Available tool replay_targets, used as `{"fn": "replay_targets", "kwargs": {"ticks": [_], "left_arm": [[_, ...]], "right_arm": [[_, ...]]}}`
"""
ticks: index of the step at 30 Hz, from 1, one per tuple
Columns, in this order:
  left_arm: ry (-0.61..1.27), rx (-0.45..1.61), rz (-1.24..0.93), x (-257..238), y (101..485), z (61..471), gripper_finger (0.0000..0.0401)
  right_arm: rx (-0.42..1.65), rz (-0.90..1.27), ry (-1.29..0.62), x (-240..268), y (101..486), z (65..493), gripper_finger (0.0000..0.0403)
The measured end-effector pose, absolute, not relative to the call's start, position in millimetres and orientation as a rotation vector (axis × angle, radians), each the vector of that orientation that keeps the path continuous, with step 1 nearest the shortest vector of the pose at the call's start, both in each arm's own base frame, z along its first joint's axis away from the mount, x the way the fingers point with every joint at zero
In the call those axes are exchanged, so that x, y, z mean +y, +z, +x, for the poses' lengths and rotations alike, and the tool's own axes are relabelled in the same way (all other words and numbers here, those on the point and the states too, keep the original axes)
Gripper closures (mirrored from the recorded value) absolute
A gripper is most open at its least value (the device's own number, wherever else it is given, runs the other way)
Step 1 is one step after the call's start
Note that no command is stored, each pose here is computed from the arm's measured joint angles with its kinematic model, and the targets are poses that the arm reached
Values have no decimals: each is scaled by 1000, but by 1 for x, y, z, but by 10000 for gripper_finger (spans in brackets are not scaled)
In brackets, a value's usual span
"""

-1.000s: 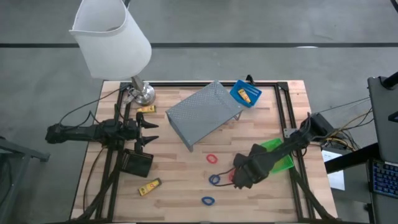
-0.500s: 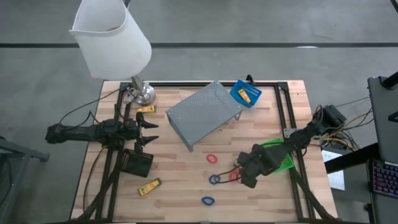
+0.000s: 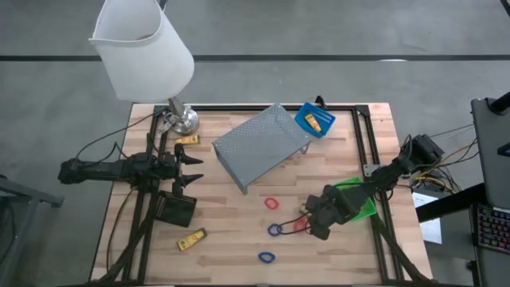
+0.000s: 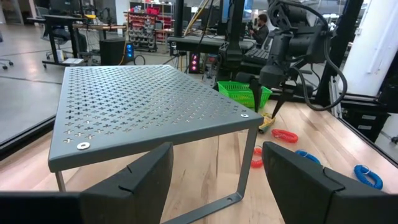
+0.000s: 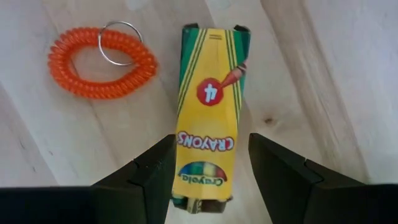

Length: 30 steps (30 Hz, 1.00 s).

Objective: Pick & Place Office Desk Supplies
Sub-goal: Put the crayon box into the blue basket

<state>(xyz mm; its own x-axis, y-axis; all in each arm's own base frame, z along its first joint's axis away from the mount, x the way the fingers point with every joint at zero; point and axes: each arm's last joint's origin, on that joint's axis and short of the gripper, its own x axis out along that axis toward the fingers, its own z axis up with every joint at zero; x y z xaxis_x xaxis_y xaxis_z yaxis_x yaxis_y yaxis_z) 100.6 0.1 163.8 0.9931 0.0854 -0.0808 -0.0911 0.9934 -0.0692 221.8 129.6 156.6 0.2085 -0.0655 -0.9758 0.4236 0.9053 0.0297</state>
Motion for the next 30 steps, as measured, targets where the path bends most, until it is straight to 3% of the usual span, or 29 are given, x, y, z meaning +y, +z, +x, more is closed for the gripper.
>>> {"fn": "replay_targets", "kwargs": {"ticks": [30], "left_arm": [[89, 78, -73, 0, 164, 101, 148]], "right_arm": [[1260, 358, -331, 127, 141, 219, 204]]}}
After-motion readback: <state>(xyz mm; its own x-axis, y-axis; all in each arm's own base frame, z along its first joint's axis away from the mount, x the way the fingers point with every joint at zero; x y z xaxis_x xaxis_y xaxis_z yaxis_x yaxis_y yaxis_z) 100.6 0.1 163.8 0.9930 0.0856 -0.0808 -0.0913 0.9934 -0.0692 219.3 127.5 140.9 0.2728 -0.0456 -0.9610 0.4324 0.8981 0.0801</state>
